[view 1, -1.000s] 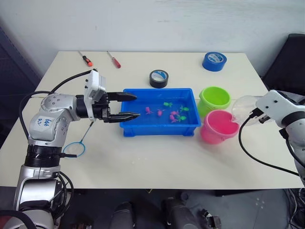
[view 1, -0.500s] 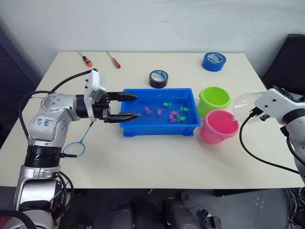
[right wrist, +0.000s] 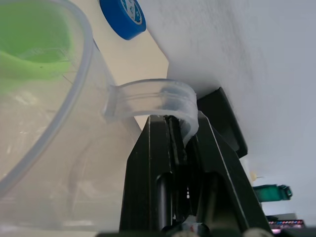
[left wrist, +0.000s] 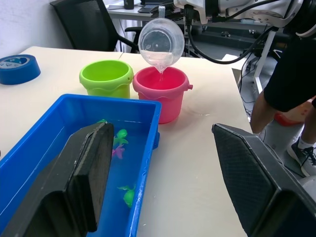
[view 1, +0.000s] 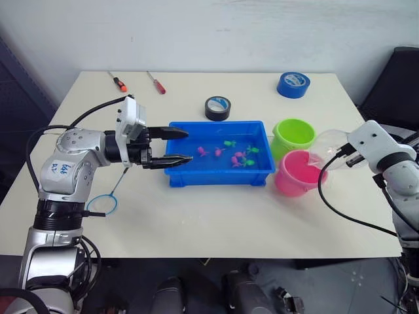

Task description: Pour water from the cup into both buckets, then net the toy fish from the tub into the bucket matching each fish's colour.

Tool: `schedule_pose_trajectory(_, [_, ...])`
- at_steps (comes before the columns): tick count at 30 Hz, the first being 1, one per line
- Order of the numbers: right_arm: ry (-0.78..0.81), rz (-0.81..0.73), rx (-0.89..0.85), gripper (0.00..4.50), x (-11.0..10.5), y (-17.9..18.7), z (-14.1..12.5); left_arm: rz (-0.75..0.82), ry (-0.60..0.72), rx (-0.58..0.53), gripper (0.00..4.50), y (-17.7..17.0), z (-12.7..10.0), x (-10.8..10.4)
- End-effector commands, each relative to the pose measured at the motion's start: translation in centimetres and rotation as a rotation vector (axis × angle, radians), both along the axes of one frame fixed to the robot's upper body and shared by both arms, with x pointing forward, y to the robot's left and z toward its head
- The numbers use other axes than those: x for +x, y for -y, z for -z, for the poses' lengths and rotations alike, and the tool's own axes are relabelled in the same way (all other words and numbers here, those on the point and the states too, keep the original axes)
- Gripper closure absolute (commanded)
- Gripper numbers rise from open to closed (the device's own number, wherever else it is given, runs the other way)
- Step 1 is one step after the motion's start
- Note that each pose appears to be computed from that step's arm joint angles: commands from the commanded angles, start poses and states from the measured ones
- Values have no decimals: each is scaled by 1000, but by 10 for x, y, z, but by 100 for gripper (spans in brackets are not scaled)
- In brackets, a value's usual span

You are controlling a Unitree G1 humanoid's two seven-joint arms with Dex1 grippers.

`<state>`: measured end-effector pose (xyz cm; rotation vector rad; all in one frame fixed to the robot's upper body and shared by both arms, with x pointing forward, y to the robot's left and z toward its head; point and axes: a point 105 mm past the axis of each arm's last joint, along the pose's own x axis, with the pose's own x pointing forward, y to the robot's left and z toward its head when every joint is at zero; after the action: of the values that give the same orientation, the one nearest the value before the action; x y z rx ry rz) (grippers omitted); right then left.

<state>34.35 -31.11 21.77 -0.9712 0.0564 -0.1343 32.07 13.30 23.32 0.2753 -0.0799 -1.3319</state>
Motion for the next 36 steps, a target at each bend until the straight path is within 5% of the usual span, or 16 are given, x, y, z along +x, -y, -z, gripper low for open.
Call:
schedule_pose_trajectory(1, [85, 21, 46, 448, -5, 6, -26, -8, 36, -58, 99, -5, -16, -3])
schedule_pose_trajectory(9, [153, 82, 168, 448, 11, 14, -42, -77, 33, -142, 99, -18, -31, 12])
schedule_pose_trajectory(24, [169, 84, 180, 448, 67, -6, -44, -116, 76, -80, 99, -36, -35, 27])
schedule_pose_trajectory(36, [223, 66, 47, 448, 98, -36, -56, -183, 84, -103, 99, -38, -35, 31])
